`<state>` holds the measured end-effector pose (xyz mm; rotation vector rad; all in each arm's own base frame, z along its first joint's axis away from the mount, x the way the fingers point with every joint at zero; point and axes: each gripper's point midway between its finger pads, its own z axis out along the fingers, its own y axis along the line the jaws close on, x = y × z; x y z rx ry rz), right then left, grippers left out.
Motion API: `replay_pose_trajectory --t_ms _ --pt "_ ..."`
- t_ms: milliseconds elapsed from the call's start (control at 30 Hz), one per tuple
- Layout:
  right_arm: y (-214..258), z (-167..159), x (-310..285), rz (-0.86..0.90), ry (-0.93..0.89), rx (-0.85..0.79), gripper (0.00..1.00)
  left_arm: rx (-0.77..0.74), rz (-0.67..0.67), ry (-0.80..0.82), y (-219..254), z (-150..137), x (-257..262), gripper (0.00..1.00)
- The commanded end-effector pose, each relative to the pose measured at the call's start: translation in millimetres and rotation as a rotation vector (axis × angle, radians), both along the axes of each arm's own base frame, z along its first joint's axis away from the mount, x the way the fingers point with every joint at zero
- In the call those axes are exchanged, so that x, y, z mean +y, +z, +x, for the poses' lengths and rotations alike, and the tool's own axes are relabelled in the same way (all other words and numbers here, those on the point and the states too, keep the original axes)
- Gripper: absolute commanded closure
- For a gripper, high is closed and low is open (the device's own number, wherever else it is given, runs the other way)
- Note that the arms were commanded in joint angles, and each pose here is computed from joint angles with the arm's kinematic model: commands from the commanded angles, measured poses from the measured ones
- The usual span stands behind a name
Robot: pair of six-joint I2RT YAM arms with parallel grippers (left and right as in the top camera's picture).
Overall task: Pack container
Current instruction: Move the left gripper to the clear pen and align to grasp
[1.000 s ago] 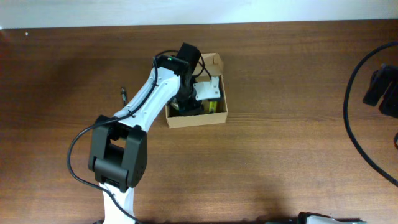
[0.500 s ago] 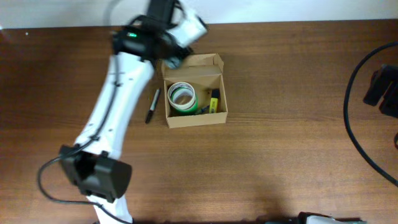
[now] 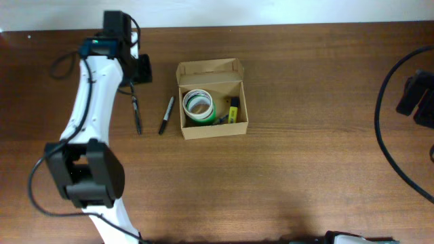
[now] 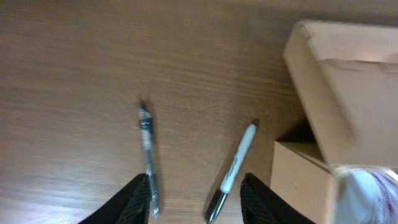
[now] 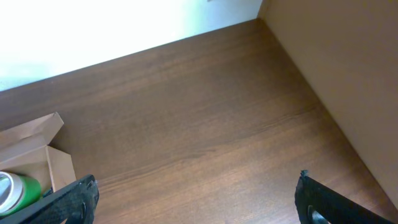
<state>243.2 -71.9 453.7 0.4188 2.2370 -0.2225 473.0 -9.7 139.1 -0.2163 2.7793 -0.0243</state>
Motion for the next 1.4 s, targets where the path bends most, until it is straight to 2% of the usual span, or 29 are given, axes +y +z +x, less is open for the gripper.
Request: replay_pose_trajectory --t_ms 0,100,233,733,1133,1367 --pt "0.7 -4.5 -3.7 -0.015 -0.017 0.002 0.01 0.096 -0.029 0.112 -50.5 -5.6 -0.1 0.55" --pt "0.4 -5.2 -4.7 -0.018 -0.021 0.005 0.01 0.134 -0.028 0.165 -76.8 -5.8 2.0 0.57" --pt "0.3 -5.3 -4.7 -0.018 -0.022 0.006 0.01 0.159 0.038 0.267 -96.5 -7.1 17.0 0.58" --pt "0.7 -6.1 -6.7 -0.026 -0.031 0.007 0.01 0.128 0.116 0.376 -103.9 -3.7 36.4 0.57" --pt "0.8 -6.5 -7.8 -0.031 -0.036 0.007 0.01 0.249 0.044 0.571 -137.7 -26.5 35.8 0.57" --pt "0.9 -6.7 -8.9 -0.035 -0.041 0.009 0.01 0.296 0.05 0.552 -153.5 -32.9 34.1 0.57"
